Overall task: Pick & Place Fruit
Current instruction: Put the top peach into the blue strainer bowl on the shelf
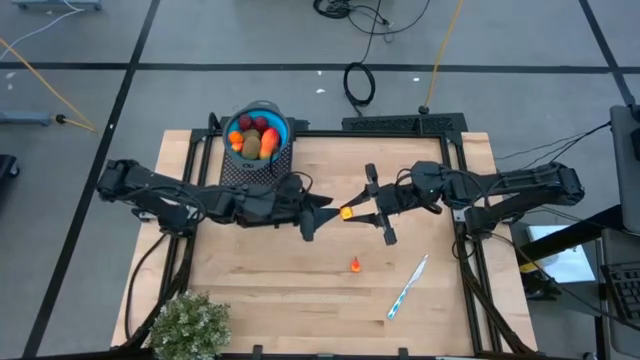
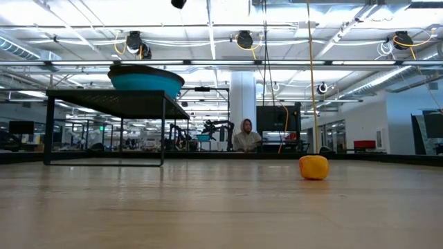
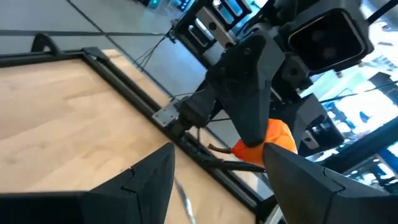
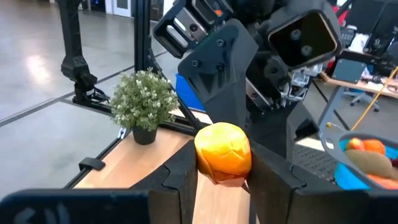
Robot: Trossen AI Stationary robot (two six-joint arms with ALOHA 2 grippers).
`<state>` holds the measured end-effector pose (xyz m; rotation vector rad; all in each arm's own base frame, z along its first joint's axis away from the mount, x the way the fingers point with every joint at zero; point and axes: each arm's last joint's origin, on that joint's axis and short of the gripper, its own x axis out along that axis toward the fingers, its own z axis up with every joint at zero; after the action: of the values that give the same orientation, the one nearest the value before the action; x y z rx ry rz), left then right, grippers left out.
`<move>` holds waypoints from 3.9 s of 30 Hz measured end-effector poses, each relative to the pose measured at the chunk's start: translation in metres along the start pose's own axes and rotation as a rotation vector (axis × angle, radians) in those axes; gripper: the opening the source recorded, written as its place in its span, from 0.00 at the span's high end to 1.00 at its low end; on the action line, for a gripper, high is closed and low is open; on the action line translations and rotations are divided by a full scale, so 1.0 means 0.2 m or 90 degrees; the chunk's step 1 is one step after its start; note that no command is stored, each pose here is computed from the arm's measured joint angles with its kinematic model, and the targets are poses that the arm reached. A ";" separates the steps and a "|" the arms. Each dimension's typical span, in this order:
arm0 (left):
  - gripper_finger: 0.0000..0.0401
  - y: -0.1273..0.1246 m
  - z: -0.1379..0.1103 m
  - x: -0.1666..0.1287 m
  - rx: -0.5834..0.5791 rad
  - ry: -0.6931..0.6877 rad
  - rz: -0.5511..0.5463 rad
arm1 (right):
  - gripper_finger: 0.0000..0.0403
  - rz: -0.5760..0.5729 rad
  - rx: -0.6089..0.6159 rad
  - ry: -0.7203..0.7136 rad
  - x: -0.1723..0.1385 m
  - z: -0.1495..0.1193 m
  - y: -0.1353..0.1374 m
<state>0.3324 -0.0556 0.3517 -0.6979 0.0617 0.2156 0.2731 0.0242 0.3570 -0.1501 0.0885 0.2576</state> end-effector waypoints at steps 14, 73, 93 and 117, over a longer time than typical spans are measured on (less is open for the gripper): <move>0.39 0.05 -0.03 -0.01 0.002 0.031 0.089 | 0.72 0.004 0.020 0.007 -0.01 -0.01 0.01; 0.53 0.10 -0.03 0.08 0.011 0.095 0.003 | 0.72 -0.059 0.003 0.083 0.10 -0.12 -0.03; 0.66 0.10 -0.03 0.08 -0.005 0.101 -0.005 | 0.68 -0.047 0.013 0.083 0.10 -0.12 0.00; 0.66 0.11 -0.04 0.08 -0.001 0.117 0.003 | 0.50 -0.058 0.010 0.134 0.08 -0.13 0.04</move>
<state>0.3430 -0.0419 0.3302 -0.7176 0.2386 0.1556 0.2849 0.0310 0.3280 -0.1646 0.2922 0.1496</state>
